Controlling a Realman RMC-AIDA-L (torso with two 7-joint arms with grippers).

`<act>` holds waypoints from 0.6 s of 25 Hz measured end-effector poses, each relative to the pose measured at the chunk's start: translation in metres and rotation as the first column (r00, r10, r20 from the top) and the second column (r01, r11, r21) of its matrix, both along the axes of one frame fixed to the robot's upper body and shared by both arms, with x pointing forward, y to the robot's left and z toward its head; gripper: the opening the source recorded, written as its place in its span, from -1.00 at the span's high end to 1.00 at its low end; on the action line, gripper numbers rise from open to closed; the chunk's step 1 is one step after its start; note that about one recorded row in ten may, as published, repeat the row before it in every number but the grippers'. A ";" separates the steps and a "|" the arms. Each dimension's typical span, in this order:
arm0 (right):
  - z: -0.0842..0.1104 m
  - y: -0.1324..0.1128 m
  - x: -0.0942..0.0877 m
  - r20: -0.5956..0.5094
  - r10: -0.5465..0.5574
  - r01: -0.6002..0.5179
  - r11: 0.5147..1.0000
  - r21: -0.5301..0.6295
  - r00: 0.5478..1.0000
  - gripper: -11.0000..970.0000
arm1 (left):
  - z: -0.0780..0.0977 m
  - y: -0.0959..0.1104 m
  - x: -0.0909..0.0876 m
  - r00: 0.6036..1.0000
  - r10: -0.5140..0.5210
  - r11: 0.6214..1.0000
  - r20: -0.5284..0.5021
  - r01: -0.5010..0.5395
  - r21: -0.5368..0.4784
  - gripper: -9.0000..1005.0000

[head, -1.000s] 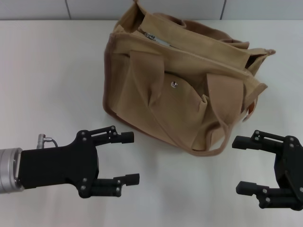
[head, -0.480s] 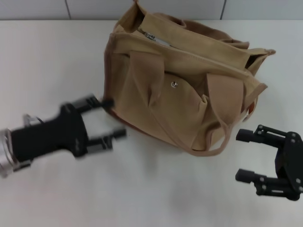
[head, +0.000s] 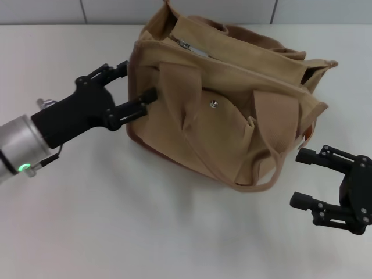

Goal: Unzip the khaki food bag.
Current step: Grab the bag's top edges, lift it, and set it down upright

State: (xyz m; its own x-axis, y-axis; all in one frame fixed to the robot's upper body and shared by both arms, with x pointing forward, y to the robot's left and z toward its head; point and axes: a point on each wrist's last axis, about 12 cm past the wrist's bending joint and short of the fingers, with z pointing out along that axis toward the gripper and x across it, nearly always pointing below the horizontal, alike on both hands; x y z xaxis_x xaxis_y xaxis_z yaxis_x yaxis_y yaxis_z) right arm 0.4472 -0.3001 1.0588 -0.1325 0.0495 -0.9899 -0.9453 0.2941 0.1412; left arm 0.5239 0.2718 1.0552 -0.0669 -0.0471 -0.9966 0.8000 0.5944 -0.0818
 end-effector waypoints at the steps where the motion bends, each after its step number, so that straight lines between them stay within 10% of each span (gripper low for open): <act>1: 0.000 0.000 0.000 -0.001 -0.001 0.001 1.000 -0.001 1.000 -0.58 | -0.001 -0.004 0.002 1.000 -0.001 1.000 0.007 0.001 0.009 -0.46; 8: -0.001 0.001 0.000 -0.003 -0.007 0.007 1.000 -0.005 1.000 -0.57 | -0.004 -0.017 0.005 0.999 -0.032 0.998 0.036 0.031 0.051 -0.43; 15: -0.003 0.003 0.004 -0.006 -0.016 0.016 1.000 -0.016 1.000 -0.57 | -0.005 -0.018 0.005 0.998 -0.030 0.998 0.056 0.026 0.060 0.10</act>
State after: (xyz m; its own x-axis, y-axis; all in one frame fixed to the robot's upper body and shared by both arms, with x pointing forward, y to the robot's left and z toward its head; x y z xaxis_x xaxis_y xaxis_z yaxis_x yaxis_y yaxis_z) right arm 0.4509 -0.2970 1.0560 -0.1378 0.0354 -0.9898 -0.9397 0.3112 0.1419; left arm 0.5285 0.2538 1.0505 -0.0101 0.0135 -0.9999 0.8188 0.5740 -0.0005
